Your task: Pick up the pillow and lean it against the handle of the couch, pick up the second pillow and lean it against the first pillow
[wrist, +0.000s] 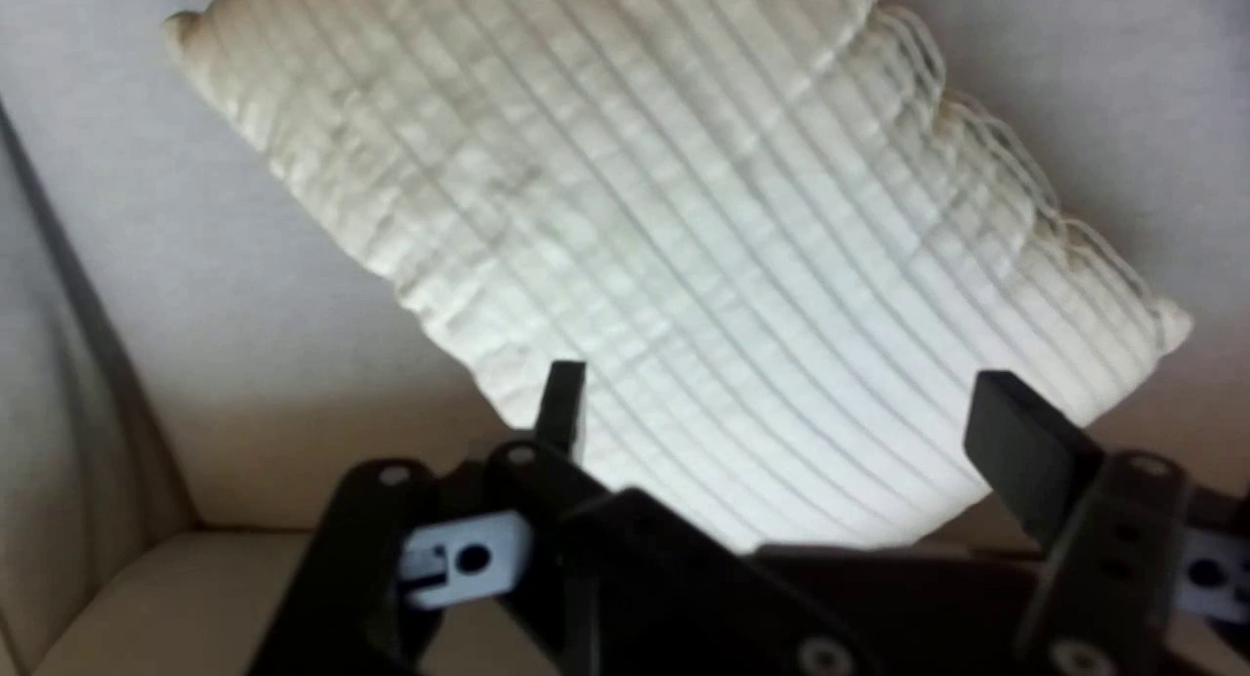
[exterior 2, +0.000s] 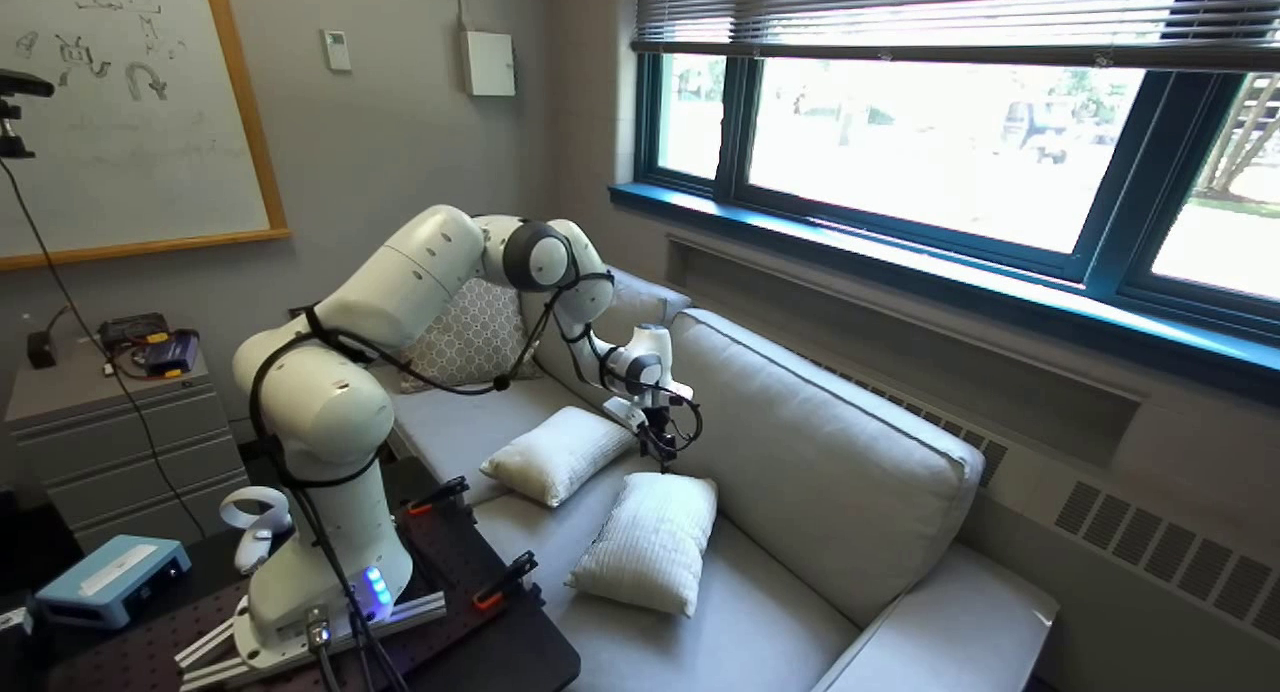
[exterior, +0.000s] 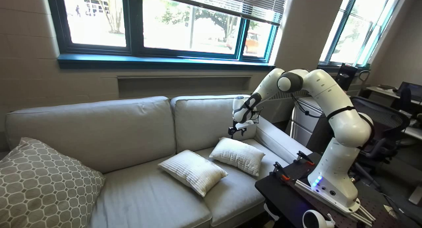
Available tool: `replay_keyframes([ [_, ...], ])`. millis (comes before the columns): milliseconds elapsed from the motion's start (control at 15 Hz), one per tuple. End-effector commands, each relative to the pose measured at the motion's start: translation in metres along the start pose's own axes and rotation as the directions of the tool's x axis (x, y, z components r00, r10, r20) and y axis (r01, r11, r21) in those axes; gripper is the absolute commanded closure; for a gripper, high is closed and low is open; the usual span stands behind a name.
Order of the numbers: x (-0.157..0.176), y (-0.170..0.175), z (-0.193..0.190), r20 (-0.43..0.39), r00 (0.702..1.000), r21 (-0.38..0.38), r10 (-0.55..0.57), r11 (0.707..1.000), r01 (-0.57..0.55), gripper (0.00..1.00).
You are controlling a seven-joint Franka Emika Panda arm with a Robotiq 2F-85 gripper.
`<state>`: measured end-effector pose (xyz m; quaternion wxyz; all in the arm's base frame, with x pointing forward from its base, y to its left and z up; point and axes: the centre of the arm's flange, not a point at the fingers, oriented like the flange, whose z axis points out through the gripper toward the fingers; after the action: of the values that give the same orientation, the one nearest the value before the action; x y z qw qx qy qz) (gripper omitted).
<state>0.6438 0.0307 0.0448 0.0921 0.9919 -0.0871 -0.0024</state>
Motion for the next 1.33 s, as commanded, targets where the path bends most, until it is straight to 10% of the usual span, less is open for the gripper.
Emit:
replay_keyframes([
  [0, 0.012, 0.017, 0.036, -0.095, 0.995, -0.175, 0.011, 0.984, -0.027, 0.00],
  [267, 0.027, 0.033, 0.086, -0.067, 0.997, -0.184, 0.024, 0.982, -0.036, 0.00],
  [667, 0.036, 0.034, 0.162, 0.051, 0.999, 0.150, -0.015, 0.989, 0.007, 0.00],
  [1133, 0.037, 0.089, 0.213, 0.176, 0.984, 0.471, 0.028, 0.876, -0.109, 0.00],
  [1200, 0.038, 0.093, 0.217, 0.190, 0.981, 0.495, 0.040, 0.859, -0.131, 0.25],
  [1267, 0.039, 0.096, 0.220, 0.199, 0.979, 0.517, 0.051, 0.843, -0.149, 0.25],
])
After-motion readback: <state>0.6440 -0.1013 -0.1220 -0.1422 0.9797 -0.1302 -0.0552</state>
